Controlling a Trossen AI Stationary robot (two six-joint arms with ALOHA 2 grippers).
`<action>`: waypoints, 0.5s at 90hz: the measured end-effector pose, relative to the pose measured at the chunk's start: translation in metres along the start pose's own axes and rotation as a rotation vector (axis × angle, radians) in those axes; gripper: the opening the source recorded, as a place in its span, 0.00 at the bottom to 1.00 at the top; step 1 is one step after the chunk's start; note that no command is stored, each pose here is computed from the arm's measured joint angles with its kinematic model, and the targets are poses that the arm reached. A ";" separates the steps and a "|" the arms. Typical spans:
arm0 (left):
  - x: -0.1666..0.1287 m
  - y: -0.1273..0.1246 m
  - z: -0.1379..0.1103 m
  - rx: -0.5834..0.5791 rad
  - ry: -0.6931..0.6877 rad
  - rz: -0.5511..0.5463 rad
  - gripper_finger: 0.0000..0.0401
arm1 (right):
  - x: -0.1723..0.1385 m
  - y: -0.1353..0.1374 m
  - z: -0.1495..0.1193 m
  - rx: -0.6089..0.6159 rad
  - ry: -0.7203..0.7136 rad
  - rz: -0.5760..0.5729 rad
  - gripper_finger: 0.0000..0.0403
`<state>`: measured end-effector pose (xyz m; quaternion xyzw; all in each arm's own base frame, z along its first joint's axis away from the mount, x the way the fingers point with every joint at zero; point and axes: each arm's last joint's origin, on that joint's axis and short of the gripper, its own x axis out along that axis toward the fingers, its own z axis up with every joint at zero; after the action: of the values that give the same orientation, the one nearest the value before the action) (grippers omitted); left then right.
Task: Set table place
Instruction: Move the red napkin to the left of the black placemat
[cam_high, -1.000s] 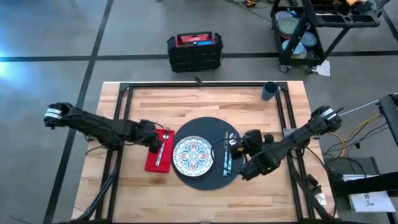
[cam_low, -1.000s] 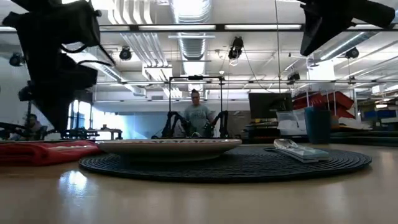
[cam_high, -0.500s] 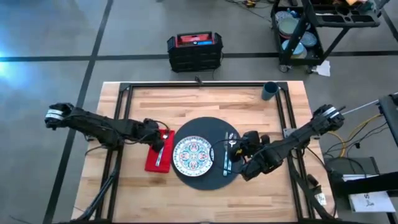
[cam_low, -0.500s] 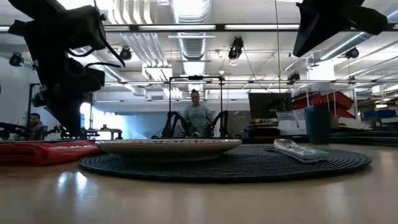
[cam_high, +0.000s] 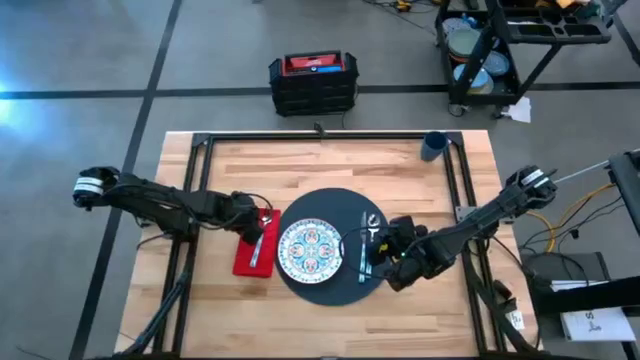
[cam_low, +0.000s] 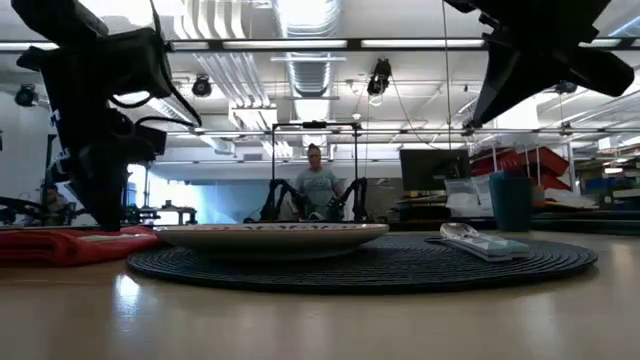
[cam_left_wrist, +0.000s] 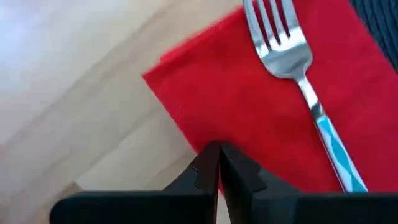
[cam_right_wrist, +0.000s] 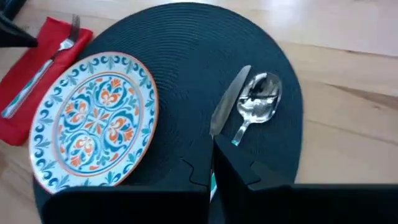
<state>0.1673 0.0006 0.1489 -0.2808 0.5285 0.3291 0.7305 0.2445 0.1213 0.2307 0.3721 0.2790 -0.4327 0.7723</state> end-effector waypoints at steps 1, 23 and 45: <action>0.001 0.000 -0.001 -0.002 0.005 -0.002 0.00 | 0.000 0.000 0.000 0.000 0.000 0.000 0.00; 0.008 0.004 -0.009 -0.032 0.044 -0.032 0.00 | 0.000 0.000 0.000 0.000 0.000 0.001 0.00; 0.003 0.004 -0.011 -0.026 0.086 -0.057 0.00 | -0.001 0.001 0.000 0.004 0.001 0.005 0.00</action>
<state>0.1581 -0.0048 0.1424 -0.3191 0.5468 0.3029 0.7124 0.2450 0.1217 0.2316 0.3746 0.2776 -0.4312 0.7725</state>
